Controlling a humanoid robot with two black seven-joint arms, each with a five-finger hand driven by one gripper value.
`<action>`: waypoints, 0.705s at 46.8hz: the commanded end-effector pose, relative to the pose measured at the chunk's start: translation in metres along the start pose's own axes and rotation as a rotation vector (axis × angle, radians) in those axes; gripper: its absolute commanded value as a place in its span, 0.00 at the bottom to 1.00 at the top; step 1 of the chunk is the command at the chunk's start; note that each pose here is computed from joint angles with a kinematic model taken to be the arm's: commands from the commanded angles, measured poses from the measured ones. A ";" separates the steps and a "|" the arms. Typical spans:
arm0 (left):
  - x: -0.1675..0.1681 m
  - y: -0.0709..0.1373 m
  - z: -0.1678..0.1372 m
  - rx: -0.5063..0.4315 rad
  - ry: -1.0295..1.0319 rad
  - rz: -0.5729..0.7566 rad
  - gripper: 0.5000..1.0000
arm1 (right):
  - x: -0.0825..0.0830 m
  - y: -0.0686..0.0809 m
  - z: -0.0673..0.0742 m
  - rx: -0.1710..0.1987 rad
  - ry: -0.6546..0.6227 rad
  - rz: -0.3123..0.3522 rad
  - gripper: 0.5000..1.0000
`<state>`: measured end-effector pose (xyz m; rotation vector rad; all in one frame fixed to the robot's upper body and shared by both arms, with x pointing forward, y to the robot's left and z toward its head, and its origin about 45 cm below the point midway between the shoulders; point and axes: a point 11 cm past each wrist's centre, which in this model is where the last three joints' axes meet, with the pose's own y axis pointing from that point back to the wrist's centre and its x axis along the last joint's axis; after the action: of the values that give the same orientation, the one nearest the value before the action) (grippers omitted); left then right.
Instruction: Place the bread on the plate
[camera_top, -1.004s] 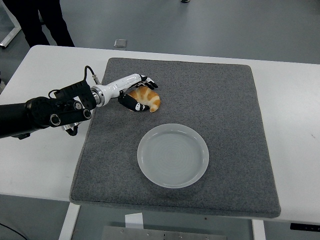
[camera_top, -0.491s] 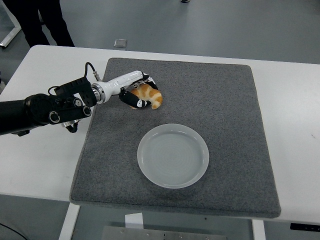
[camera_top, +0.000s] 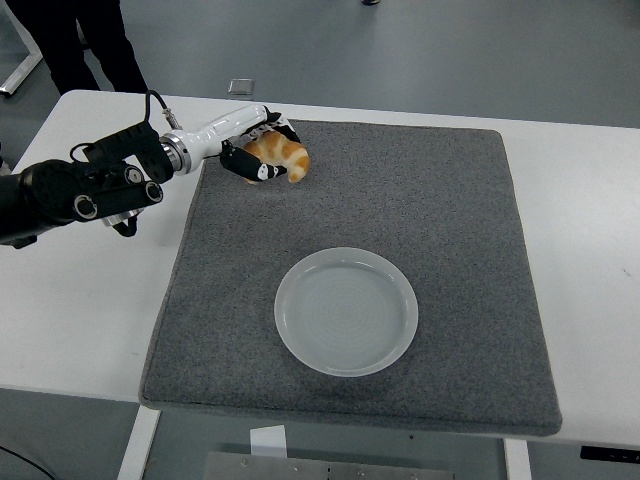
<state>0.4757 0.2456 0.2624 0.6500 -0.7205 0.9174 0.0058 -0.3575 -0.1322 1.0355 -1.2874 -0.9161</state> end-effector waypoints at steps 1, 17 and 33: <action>0.025 0.003 0.003 -0.001 -0.026 0.030 0.00 | 0.000 0.000 0.000 -0.001 0.000 0.000 0.90; 0.108 0.013 0.033 -0.037 -0.142 0.081 0.00 | 0.000 0.000 0.000 -0.001 0.000 0.000 0.90; 0.158 0.006 0.110 -0.156 -0.215 0.110 0.00 | 0.000 0.000 0.000 -0.001 0.000 0.000 0.90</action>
<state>0.5069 0.2495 0.4409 0.5953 -0.9982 0.9044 0.0057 -0.3575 -0.1322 1.0355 -1.2874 -0.9161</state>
